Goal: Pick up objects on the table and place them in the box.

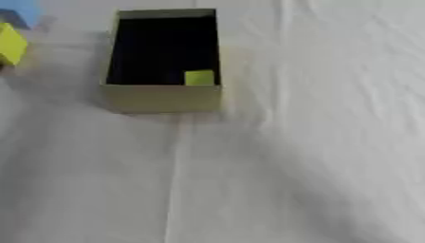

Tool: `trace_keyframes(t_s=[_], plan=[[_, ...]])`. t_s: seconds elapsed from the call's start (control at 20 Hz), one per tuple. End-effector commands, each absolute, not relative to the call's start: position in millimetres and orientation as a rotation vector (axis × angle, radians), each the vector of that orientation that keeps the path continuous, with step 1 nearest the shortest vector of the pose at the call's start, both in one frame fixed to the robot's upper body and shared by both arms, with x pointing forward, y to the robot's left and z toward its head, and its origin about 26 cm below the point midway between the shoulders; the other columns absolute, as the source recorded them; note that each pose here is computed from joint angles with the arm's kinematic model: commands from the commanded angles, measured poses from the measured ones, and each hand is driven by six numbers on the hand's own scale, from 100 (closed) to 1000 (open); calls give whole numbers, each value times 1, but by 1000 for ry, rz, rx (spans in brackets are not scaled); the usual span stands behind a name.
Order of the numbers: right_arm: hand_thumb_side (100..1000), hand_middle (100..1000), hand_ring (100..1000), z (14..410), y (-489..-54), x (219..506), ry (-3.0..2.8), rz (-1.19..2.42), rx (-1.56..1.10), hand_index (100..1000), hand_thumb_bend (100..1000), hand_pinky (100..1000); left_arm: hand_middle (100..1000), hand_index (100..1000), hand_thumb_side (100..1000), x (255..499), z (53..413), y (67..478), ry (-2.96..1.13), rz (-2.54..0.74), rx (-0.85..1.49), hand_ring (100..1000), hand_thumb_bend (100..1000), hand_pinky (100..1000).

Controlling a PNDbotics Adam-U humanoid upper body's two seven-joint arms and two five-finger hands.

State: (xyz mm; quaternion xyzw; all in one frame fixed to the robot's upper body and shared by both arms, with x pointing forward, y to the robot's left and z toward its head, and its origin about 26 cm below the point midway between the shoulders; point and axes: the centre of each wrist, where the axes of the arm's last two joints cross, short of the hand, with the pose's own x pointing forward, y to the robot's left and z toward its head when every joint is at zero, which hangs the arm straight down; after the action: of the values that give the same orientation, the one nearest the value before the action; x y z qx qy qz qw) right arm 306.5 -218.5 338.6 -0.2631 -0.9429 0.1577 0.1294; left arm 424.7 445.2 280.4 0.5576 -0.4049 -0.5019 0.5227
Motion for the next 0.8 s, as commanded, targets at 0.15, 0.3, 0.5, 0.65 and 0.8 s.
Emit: trace_keyframes(t_s=[0.15,0.3,0.5,0.65,0.8], plan=[[906,486,760,345,-222,301,-2756,468,-792,876,100,814,476,621,100,418,303,453,-994,-1160,1371,510,366,328],[904,487,760,344,-222,302,-2752,467,-792,876,100,814,480,625,100,418,305,452,-986,-1166,1367,515,378,336],[899,489,760,342,-223,302,-2746,467,-793,876,100,814,496,642,100,416,306,453,-963,-1187,1336,529,392,362],[897,491,761,340,-223,303,-2742,465,-793,876,100,815,490,635,100,415,309,453,-958,-1194,1324,524,384,352],[897,491,761,339,-223,303,-2741,464,-792,876,100,815,490,635,100,414,311,452,-955,-1196,1322,523,383,351]])
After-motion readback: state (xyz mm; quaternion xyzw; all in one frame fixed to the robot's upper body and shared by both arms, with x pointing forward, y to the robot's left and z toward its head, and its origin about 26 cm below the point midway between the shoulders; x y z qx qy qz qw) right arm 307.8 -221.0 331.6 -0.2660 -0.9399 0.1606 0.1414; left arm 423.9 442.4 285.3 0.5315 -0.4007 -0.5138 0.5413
